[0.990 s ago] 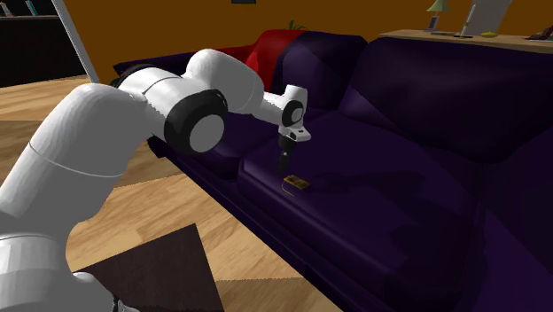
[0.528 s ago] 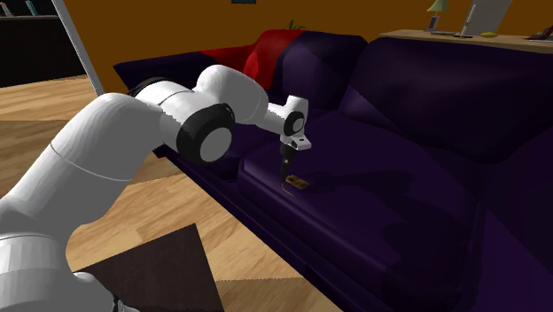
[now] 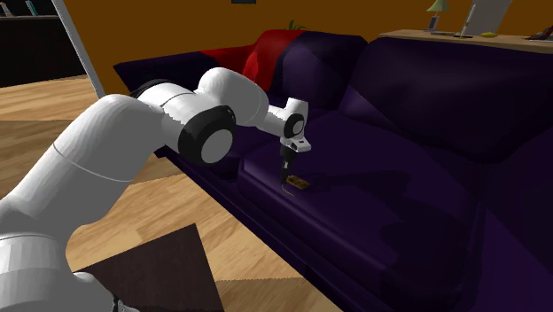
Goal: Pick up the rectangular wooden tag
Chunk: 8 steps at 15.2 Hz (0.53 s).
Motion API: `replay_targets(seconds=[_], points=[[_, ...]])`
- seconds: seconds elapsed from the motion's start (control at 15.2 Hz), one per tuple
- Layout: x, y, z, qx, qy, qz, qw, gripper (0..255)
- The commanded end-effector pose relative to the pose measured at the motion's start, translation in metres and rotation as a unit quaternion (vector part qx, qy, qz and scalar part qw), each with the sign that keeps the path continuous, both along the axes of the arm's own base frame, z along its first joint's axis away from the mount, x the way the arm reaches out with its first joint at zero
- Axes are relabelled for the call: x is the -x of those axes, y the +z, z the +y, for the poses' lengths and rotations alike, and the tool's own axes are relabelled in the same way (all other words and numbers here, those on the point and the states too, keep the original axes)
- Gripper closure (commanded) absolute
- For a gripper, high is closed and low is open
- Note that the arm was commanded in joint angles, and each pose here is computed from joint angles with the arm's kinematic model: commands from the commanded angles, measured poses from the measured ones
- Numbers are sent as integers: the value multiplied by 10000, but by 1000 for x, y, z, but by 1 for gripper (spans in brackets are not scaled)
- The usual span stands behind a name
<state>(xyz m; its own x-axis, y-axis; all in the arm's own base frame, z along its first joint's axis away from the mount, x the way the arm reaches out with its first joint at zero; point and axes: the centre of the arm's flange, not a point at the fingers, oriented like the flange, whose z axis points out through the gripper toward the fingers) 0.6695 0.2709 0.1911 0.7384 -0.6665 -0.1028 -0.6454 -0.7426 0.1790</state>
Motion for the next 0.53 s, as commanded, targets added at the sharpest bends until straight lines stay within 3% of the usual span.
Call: replay_targets(seconds=[0.0,0.46], points=[[0,0,0,0,-1,-1,10000,255],[0,21,0,0,-1,-1,10000,255]])
